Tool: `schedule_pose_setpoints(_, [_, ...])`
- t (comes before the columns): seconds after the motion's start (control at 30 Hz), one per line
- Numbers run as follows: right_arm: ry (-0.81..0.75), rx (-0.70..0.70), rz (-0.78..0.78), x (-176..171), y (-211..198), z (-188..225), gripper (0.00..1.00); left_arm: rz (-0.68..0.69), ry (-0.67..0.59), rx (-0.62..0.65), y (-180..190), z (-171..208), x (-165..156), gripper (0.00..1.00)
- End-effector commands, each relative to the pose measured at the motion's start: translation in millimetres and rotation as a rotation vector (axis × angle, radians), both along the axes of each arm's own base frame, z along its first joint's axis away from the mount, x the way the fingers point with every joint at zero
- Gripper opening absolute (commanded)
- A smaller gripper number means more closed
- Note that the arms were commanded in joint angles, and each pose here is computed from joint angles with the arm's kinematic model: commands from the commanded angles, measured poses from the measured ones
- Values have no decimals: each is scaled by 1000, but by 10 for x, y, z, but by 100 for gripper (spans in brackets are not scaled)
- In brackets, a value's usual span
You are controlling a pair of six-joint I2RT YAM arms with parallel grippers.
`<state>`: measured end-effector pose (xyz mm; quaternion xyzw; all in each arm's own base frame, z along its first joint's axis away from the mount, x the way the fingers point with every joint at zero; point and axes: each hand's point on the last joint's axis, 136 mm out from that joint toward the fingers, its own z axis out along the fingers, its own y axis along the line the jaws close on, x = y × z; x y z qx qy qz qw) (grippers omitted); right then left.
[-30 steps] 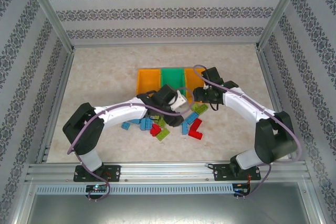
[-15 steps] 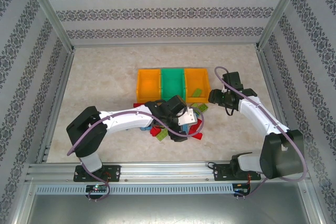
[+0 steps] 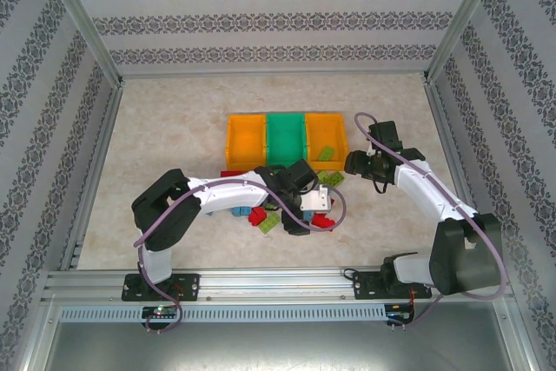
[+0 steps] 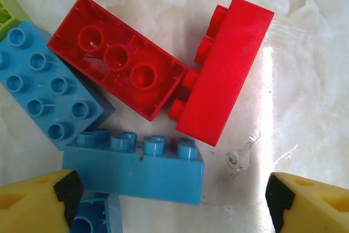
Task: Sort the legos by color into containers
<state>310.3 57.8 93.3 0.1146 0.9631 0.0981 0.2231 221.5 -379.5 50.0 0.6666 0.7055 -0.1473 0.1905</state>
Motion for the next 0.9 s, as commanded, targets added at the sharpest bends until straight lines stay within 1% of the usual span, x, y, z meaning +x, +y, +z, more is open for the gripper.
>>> schedule_pose_setpoints(0.0, [28,8,17,-40,4,-92,64,-28,-10,29,0,-78,-24,90])
schedule_pose_setpoints(0.13, [30,13,20,-42,15,-110,65,-18,-70,14,4,10,50,91])
schedule_pose_setpoints(0.23, [36,19,22,-41,27,-132,65,-28,-97,5,-3,74,64,94])
schedule_pose_setpoints(0.4, [45,27,19,-51,36,-171,65,-5,-96,13,-32,63,89,94])
schedule_pose_setpoints(0.53, [46,29,15,-55,36,-173,65,81,-79,23,-21,-10,149,91])
schedule_pose_setpoints(0.77, [51,33,13,-76,39,-200,67,282,-6,-32,-43,146,156,87])
schedule_pose_setpoints(0.87, [47,35,11,-72,40,-203,67,388,48,-24,-19,184,109,85])
